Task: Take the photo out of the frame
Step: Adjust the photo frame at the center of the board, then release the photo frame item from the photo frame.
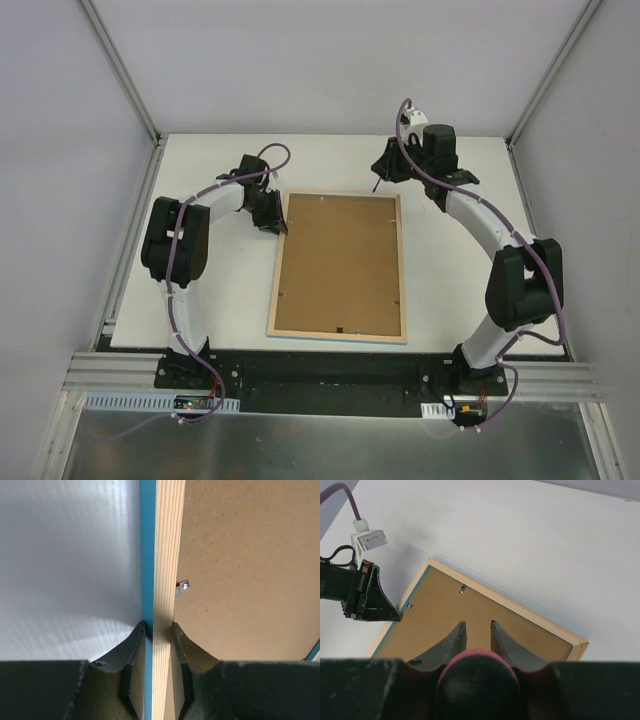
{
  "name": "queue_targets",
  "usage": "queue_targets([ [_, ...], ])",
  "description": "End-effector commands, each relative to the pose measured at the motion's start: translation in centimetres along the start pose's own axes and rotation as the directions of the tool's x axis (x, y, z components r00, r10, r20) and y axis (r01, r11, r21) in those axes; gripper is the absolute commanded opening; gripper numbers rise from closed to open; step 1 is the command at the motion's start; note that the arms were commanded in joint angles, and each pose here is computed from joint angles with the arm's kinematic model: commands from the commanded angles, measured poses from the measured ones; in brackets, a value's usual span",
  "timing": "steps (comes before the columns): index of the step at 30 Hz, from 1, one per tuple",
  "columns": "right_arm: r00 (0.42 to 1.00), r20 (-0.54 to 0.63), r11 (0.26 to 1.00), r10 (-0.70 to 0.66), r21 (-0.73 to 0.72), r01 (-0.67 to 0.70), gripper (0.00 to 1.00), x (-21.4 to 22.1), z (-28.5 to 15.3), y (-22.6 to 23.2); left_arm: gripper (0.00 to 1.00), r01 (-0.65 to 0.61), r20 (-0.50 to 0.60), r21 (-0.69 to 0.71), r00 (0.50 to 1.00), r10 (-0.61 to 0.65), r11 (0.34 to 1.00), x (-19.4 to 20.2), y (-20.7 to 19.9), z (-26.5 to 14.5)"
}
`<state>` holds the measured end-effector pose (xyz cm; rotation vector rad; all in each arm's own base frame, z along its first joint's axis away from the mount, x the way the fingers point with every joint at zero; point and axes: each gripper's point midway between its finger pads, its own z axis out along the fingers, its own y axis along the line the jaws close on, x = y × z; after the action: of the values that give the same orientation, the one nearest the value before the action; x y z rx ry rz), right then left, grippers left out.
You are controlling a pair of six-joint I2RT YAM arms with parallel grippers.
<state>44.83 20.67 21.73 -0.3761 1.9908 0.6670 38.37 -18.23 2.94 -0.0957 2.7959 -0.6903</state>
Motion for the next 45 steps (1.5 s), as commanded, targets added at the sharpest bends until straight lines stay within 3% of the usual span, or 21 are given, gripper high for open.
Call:
queue_targets([
  [1, 0.998, 0.046, 0.997, -0.039, -0.06, 0.042, 0.01, -3.2, 1.3, 2.2, 0.0, 0.067, -0.065, 0.096, 0.996, -0.061, 0.993, 1.5, -3.3, 0.8],
  [9, 0.997, -0.048, 0.992, -0.065, -0.112, 0.059, 0.01, -2.4, 6.4, 4.5, 0.0, 0.103, -0.084, 0.129, 0.992, -0.093, 0.986, 2.6, -3.8, 1.3],
  [14, 0.987, -0.113, 0.991, -0.116, -0.08, 0.107, 0.01, -1.3, 8.7, 5.1, 0.01, 0.054, -0.06, 0.153, 0.997, -0.045, 0.987, 1.6, -4.3, 1.2],
  [18, 0.968, -0.101, 0.972, -0.23, -0.068, 0.224, 0.01, -1.3, 8.4, 5.3, 0.22, -0.064, -0.021, 0.19, 0.997, 0.069, 0.98, -0.2, -5.4, -0.3],
  [23, 0.938, -0.063, 0.94, -0.34, -0.051, 0.337, 0.01, -2.6, 8.7, 5.2, 0.53, -0.064, -0.02, 0.25, 0.997, 0.072, 0.966, -3.2, -6.5, -2.0],
  [26, 0.942, -0.054, 0.944, -0.33, -0.033, 0.329, 0.01, -2.8, 9.8, 4.8, 0.64, -0.068, 0.008, 0.253, 0.998, 0.068, 0.965, -5.1, -6.9, -2.7],
  [35, 0.972, -0.035, 0.973, -0.23, 0.022, 0.231, 0.01, -3.2, 14.5, 3.9, 0.64, -0.055, 0.042, 0.165, 0.998, 0.048, 0.985, -8.2, -5.7, -0.7],
  [45, 0.978, -0.136, 0.986, -0.16, 0.021, 0.164, 0.01, 0.5, 16.2, 5.4, 0.63, -0.056, 0.024, 0.15, 0.998, 0.054, 0.987, -8.0, -5.3, 0.4],
])
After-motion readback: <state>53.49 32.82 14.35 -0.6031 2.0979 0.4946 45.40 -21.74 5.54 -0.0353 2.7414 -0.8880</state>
